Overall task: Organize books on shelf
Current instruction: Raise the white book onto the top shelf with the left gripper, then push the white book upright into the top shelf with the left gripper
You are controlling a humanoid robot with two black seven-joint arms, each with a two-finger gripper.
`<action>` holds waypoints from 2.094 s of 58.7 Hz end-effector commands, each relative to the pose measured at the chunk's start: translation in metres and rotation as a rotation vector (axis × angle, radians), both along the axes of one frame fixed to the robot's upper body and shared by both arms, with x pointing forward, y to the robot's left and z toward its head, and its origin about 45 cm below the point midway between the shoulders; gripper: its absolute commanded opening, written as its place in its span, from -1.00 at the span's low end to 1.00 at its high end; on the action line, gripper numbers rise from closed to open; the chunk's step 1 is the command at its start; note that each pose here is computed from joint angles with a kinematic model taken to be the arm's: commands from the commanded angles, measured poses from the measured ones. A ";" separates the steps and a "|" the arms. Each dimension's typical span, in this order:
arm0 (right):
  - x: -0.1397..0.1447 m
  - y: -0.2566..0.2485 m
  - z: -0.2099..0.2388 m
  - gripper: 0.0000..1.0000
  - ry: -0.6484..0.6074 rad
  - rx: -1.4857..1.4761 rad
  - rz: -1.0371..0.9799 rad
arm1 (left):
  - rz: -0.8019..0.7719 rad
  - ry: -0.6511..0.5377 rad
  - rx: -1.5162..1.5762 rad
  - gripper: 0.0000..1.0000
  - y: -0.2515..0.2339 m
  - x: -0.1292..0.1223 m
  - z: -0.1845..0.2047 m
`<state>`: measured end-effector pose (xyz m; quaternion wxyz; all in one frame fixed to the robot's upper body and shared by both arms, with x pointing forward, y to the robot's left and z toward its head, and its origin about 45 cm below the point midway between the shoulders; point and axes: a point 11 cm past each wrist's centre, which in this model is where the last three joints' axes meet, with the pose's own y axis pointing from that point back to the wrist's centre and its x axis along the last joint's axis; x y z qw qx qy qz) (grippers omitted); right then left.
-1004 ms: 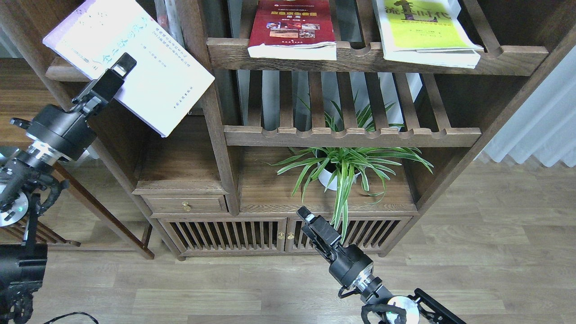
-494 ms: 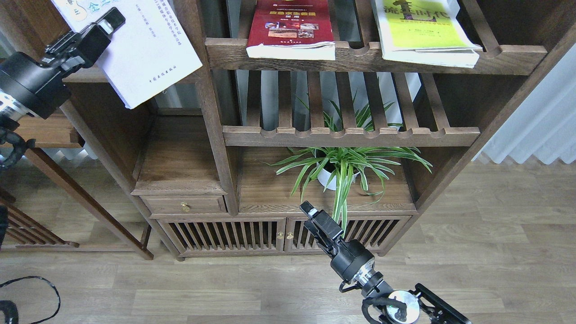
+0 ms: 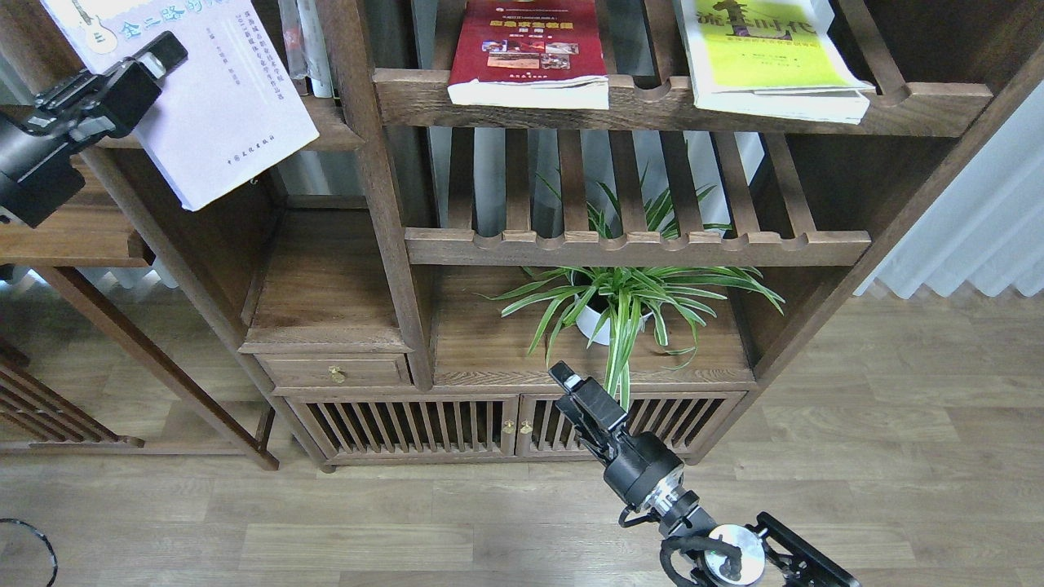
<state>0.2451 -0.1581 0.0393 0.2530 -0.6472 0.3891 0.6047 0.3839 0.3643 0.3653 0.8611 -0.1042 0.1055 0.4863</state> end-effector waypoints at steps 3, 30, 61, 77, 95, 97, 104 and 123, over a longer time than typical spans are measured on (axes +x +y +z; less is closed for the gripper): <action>0.000 0.003 0.001 0.95 -0.001 0.006 0.003 | 0.017 -0.014 0.033 -0.89 0.009 -0.001 0.010; -0.001 0.007 0.002 0.95 -0.003 0.013 0.010 | 0.053 -0.048 0.072 -0.89 0.024 0.013 0.038; 0.000 0.007 0.003 0.95 -0.006 0.017 0.005 | 0.034 -0.043 0.063 -0.90 0.014 0.030 0.044; 0.000 0.007 0.004 0.95 -0.007 0.019 0.005 | 0.035 -0.030 0.043 -0.90 0.012 0.034 0.038; 0.000 0.007 0.004 0.95 -0.008 0.020 0.005 | 0.020 -0.019 0.074 -0.89 0.003 0.049 0.045; 0.001 0.007 0.005 0.95 -0.009 0.020 0.005 | 0.017 -0.019 0.077 -0.89 0.001 0.051 0.047; 0.001 0.007 0.005 0.95 -0.011 0.019 0.006 | 0.009 -0.018 0.079 -0.89 -0.005 0.060 0.053; 0.001 0.008 0.005 0.95 -0.010 0.020 0.007 | 0.044 0.024 0.056 -0.89 -0.002 0.071 0.047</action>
